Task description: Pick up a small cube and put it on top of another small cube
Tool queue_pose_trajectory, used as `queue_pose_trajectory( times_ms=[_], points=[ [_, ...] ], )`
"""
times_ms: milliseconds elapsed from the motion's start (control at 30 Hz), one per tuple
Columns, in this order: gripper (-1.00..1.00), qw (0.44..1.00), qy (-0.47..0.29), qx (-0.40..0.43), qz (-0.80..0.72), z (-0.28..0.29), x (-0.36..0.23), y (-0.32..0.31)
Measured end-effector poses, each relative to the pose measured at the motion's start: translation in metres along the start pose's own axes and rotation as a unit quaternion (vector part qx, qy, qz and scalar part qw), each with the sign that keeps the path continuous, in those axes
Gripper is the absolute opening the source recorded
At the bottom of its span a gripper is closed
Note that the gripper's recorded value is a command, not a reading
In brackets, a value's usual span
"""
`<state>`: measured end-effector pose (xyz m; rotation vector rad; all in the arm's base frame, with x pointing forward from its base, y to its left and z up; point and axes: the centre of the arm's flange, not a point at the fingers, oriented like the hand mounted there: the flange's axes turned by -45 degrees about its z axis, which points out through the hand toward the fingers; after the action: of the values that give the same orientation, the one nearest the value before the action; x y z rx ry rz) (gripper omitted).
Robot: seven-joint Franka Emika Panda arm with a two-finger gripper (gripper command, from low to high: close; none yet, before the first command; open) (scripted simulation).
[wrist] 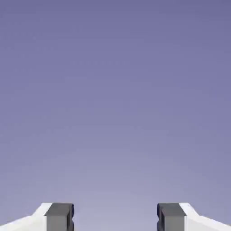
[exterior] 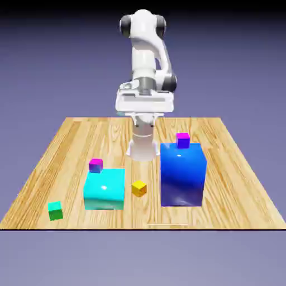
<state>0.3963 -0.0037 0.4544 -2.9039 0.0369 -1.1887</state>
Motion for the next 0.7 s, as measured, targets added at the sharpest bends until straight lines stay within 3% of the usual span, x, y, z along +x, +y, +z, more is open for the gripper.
queue_pose_trajectory(
  times_ms=[333,533,700],
  points=[
    [0.00,0.944,-0.066,-0.067,0.315,0.064,0.007,0.077],
    [0.00,0.858,-0.090,-0.110,0.494,0.101,0.000,0.130],
    [0.00,0.755,-0.101,-0.148,0.631,0.130,-0.016,0.179]
  ],
)
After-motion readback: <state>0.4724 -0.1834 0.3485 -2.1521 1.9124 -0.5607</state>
